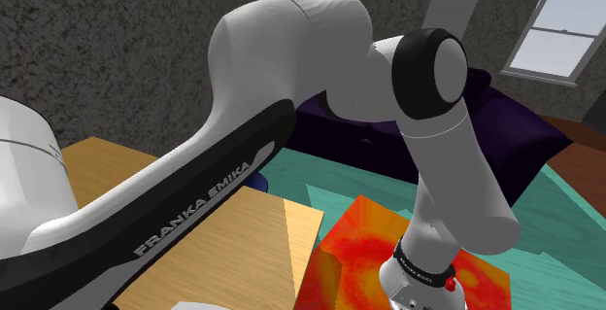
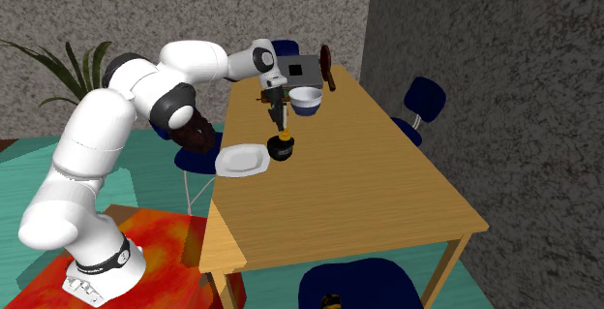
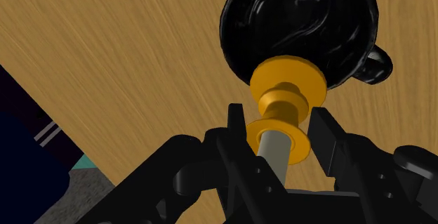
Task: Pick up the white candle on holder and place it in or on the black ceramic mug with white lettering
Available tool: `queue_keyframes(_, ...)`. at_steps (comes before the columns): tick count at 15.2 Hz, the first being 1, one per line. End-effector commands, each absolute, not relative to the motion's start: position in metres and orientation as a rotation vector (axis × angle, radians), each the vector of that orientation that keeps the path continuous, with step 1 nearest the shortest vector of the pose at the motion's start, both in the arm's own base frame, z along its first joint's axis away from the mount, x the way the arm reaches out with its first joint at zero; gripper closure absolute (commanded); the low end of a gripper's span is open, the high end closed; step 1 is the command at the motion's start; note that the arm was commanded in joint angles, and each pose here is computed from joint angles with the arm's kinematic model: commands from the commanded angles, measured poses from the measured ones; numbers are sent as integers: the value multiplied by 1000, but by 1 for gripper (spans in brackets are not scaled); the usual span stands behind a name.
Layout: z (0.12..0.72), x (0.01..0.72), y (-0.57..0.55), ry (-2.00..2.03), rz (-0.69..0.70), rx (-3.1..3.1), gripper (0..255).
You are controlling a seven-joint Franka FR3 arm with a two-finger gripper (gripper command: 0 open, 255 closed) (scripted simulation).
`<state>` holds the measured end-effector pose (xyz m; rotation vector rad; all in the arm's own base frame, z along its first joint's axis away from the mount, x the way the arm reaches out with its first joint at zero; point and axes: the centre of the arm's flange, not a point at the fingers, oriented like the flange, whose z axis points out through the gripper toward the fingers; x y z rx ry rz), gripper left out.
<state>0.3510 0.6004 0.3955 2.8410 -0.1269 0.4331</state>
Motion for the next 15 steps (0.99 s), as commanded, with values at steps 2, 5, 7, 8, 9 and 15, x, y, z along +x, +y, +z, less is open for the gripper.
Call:
queue_keyframes(2,395,351,600,-127,433,2841,0)
queue_keyframes(5,395,351,600,-127,433,2841,0)
queue_keyframes(7,395,351,600,-127,433,2841,0)
queue_keyframes(8,408,347,604,-127,433,2841,0)
queue_keyframes(9,420,344,608,-127,433,2841,0)
queue_keyframes(15,442,337,614,-127,433,2841,0)
